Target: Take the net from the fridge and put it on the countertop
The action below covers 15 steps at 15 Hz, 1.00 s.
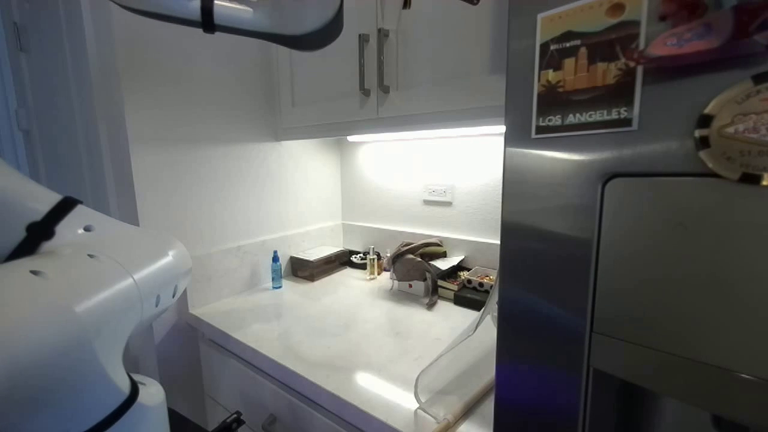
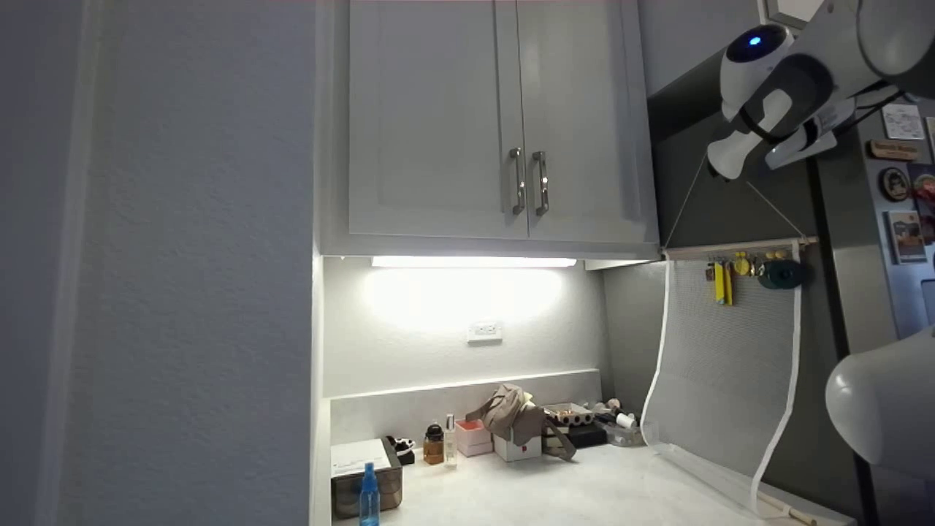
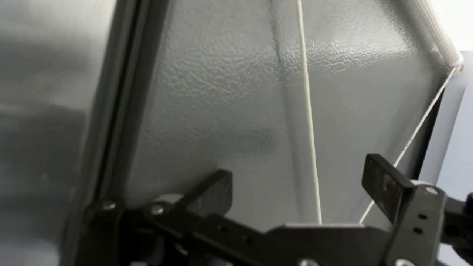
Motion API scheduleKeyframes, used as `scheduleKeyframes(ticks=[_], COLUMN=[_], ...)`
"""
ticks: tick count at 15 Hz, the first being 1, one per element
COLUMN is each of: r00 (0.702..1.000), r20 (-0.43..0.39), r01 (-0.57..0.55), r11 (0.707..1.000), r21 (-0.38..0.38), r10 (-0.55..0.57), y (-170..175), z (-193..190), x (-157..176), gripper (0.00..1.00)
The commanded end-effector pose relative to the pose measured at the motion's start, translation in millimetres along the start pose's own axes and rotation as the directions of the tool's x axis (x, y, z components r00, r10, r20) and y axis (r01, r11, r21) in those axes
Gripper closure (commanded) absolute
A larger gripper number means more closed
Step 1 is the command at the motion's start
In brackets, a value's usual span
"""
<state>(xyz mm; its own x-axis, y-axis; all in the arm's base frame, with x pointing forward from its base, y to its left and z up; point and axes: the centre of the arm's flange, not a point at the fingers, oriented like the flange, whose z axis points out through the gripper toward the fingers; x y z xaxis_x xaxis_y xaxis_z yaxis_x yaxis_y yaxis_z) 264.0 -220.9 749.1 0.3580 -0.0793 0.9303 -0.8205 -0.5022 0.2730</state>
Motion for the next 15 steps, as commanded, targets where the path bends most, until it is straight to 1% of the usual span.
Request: scheduleKeyframes(ticks=[1,3,5,9,10,12,14,15], r00=[0.997,0.993,0.988,0.980,0.980,0.984,0.986,0.988], r20=[0.004,0.018,0.010,-0.027,-0.033,-0.016,0.006,0.018], r01=[0.072,0.112,0.148,0.197,0.200,0.175,0.164,0.153], r11=[0.997,0.990,0.980,0.962,0.962,0.972,0.979,0.986], r21=[0.023,0.086,0.133,0.187,0.188,0.156,0.117,0.071], r10=[-0.073,-0.114,-0.151,-0.196,-0.198,-0.175,-0.166,-0.155], y=[-19.5,-39.4,-59.0,-82.6,-85.1,-88.7,-89.3,-89.2], z=[14.9,11.9,7.4,-7.3,-12.0,-25.0,-37.2,-42.9], x=[3.9,-1.3,-1.6,-3.6,-3.3,-3.8,-7.3,-10.4], gripper=[0.00,0.00,0.00,0.00,0.00,0.00,0.00,0.00])
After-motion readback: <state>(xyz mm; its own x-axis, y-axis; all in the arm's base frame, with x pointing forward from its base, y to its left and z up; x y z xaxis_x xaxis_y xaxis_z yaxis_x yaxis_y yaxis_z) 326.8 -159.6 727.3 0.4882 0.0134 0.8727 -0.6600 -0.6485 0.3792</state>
